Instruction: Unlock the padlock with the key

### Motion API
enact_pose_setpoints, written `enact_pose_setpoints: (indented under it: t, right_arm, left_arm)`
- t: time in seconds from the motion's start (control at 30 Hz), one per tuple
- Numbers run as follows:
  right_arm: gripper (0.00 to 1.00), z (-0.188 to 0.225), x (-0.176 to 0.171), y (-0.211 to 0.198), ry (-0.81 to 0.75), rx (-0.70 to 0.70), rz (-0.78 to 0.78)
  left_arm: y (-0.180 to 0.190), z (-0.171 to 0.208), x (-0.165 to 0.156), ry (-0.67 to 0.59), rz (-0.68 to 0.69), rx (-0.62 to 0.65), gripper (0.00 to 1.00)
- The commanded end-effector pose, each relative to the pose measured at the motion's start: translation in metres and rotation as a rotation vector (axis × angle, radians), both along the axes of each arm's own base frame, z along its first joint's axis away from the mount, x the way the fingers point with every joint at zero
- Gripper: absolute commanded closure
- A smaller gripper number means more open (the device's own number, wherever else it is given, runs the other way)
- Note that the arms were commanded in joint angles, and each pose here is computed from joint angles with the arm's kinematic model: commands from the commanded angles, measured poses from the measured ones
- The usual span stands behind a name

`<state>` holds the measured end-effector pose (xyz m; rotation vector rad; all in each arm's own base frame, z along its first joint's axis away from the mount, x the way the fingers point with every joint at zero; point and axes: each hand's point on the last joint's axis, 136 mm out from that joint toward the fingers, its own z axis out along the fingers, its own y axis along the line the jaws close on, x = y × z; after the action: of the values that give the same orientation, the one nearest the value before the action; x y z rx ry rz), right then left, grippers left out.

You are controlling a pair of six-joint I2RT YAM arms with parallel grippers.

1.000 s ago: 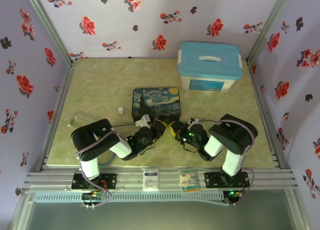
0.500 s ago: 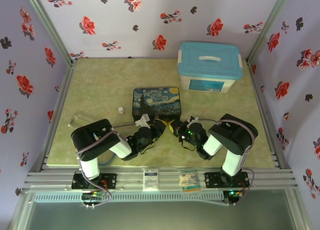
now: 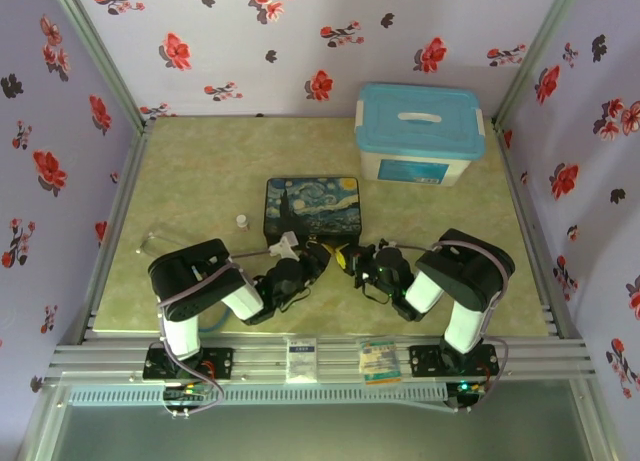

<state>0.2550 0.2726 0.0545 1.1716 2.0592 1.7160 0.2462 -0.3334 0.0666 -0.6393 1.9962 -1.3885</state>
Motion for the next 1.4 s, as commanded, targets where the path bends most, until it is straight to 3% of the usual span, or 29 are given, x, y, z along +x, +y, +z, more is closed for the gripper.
enact_pose_setpoints:
  t: [0.0,0.1,0.5,0.73,0.9,1.07,1.27,1.37]
  right_arm:
    - [1.00,0.022,0.003,0.010,0.022,0.122,-0.005]
    - [1.00,0.019,0.004,0.010,0.050,0.136,-0.013]
    - [1.00,0.023,0.011,0.003,0.067,0.167,-0.065]
    - [1.00,0.008,0.006,0.003,0.076,0.118,-0.049]
    - [1.00,0.005,0.002,-0.001,0.011,0.045,-0.026]
    - [0.97,-0.024,-0.007,0.000,-0.016,-0.080,0.044]
    - [0.95,-0.043,-0.012,-0.001,-0.005,-0.139,0.070]
    - [0.96,-0.045,-0.013,-0.002,0.002,-0.143,0.064]
  left_arm:
    - [0.008,-0.011,-0.006,-0.034,0.001,0.063,0.78]
    - [0.011,-0.019,-0.007,-0.033,0.006,0.094,0.70]
    - [0.050,-0.043,-0.023,-0.066,0.074,0.256,0.71]
    - [0.048,-0.040,-0.023,-0.083,0.067,0.264,0.52]
    - [0.040,-0.026,-0.021,-0.110,0.055,0.235,0.53]
    - [0.037,-0.010,-0.018,-0.120,0.061,0.213,0.54]
    - [0.062,-0.024,-0.018,-0.061,0.125,0.306,0.53]
    - [0.063,-0.027,-0.016,-0.059,0.116,0.396,0.58]
